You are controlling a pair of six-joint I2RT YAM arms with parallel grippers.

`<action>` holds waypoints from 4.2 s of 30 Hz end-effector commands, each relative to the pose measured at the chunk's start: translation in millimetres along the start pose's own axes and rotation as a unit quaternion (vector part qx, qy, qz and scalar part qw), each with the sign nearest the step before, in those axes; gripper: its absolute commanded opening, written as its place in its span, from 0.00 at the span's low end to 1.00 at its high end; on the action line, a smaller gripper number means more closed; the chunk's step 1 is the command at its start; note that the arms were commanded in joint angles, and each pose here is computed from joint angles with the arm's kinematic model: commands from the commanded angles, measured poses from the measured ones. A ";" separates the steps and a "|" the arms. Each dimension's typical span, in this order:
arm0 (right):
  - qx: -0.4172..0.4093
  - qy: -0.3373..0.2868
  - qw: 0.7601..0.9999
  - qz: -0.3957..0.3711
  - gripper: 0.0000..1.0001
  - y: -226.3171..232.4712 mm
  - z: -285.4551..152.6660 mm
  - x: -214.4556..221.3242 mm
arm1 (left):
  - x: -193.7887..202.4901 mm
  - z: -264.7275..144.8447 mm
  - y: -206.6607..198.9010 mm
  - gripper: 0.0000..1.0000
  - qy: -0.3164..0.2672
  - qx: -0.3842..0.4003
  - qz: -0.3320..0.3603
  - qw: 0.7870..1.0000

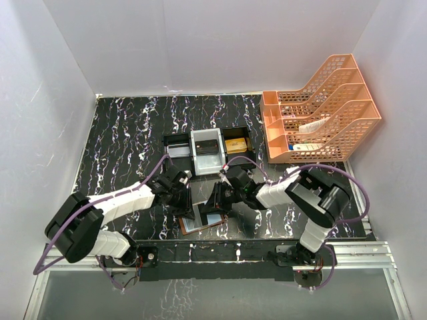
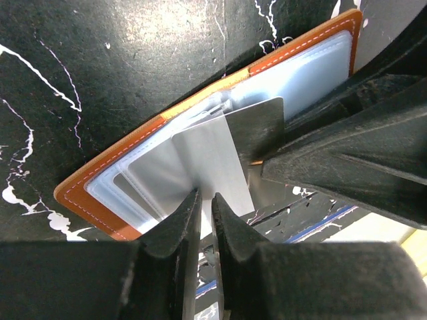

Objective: Take the credit cards out of the card holder

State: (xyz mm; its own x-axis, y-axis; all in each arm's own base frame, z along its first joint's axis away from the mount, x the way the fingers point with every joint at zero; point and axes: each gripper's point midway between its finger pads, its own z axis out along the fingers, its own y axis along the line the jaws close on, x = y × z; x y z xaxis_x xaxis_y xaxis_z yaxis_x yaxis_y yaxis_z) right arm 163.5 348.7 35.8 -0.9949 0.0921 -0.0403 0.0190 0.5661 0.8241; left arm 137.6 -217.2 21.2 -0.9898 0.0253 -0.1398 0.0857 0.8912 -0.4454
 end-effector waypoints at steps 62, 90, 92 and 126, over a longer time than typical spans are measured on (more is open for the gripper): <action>0.007 -0.076 0.996 -0.051 0.00 24.7 -35.1 -11.0 | -2.5 -19.7 -4.7 0.24 -0.079 0.048 0.001 0.996; -0.049 -0.254 0.947 -0.190 0.00 109.2 -85.1 -80.6 | -78.9 -107.7 27.9 0.99 -0.263 -0.111 0.034 0.958; -0.047 -0.271 0.940 -0.203 0.00 113.3 -91.6 -87.8 | -85.0 -107.5 33.9 0.99 -0.254 -0.106 0.021 0.961; 0.062 -0.355 0.869 -0.338 0.00 122.8 -146.8 -220.1 | -125.0 -160.1 111.4 0.99 -0.315 -0.185 -0.047 0.930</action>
State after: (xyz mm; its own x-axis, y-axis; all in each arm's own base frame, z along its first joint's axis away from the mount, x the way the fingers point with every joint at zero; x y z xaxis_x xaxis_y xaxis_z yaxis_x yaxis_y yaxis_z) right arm 351.4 275.3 199.5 -0.6164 0.2379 -0.7507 -0.3855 0.7401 0.5511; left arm 251.8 -55.4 126.3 -0.7393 -0.2317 -0.6323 -0.1470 0.9718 -0.1842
